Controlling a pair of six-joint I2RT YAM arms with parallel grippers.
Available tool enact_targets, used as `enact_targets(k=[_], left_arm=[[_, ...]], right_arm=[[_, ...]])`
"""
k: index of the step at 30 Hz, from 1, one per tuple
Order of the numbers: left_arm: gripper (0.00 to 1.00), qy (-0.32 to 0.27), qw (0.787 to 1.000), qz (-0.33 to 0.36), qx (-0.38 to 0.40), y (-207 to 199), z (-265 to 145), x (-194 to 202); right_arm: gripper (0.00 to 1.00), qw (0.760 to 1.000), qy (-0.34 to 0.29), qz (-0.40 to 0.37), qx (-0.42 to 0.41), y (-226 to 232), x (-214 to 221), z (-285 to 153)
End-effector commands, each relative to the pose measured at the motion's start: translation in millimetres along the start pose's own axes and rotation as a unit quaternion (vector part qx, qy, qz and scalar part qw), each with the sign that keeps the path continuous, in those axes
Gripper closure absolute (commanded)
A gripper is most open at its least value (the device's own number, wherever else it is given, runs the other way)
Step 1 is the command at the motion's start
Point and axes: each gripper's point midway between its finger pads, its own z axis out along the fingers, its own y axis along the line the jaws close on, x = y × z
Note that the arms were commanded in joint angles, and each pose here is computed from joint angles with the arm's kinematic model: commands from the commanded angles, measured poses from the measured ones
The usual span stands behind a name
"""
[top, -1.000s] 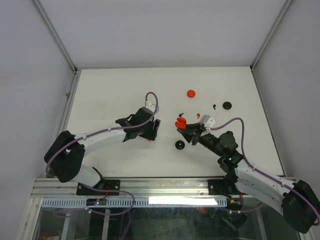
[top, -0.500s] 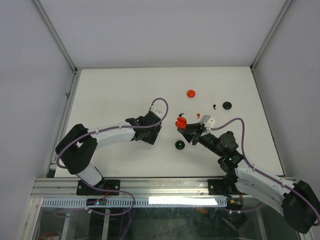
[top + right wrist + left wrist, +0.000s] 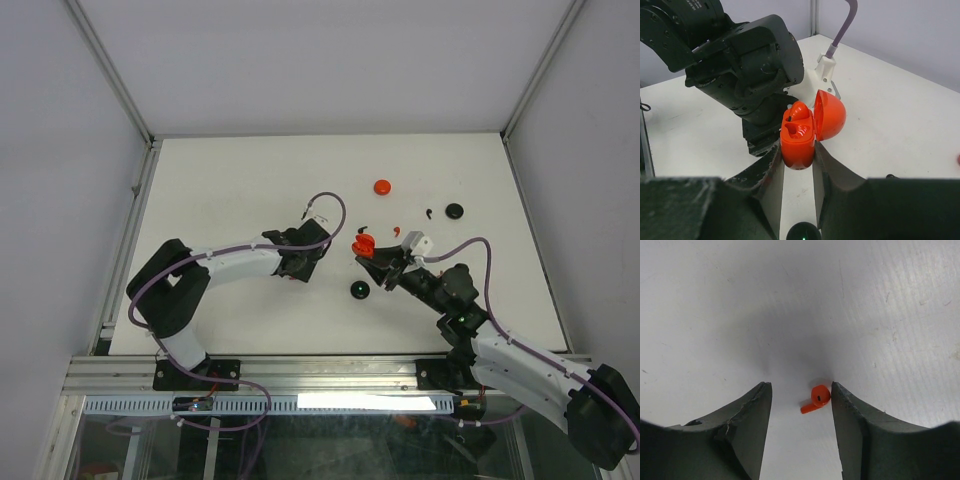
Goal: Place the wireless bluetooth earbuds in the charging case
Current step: Pick up the earbud from the center of the board.
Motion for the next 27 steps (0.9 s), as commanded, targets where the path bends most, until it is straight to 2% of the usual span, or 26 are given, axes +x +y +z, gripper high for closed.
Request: enact_targets(k=[1, 6, 12, 14, 17, 27], left_arm=[[0.50, -0.016, 0.999, -0.020, -0.031, 9, -1, -18], [0.51, -0.005, 0.998, -0.042, -0.036, 15, 1, -17], [0.51, -0.009, 0.997, -0.073, 0.014, 1, -12, -24], [0.56, -0.005, 0.997, -0.078, 0.025, -2, -13, -23], [0.69, 0.009, 0.995, -0.094, 0.039, -1, -11, -19], [0.69, 0.038, 0.989, -0.125, 0.065, 4, -5, -11]], right_arm=[[1.00, 1.000, -0.025, -0.014, 0.011, -4, -13, -1], [1.00, 1.000, -0.025, -0.014, 0.011, -4, -14, -1], [1.00, 1.000, -0.026, -0.013, 0.010, -4, -15, -1], [1.00, 1.000, -0.026, -0.013, 0.009, -4, -15, -1], [1.00, 1.000, -0.026, -0.012, 0.009, -4, -14, -1], [1.00, 0.999, -0.030, -0.012, 0.009, -4, -17, -2]])
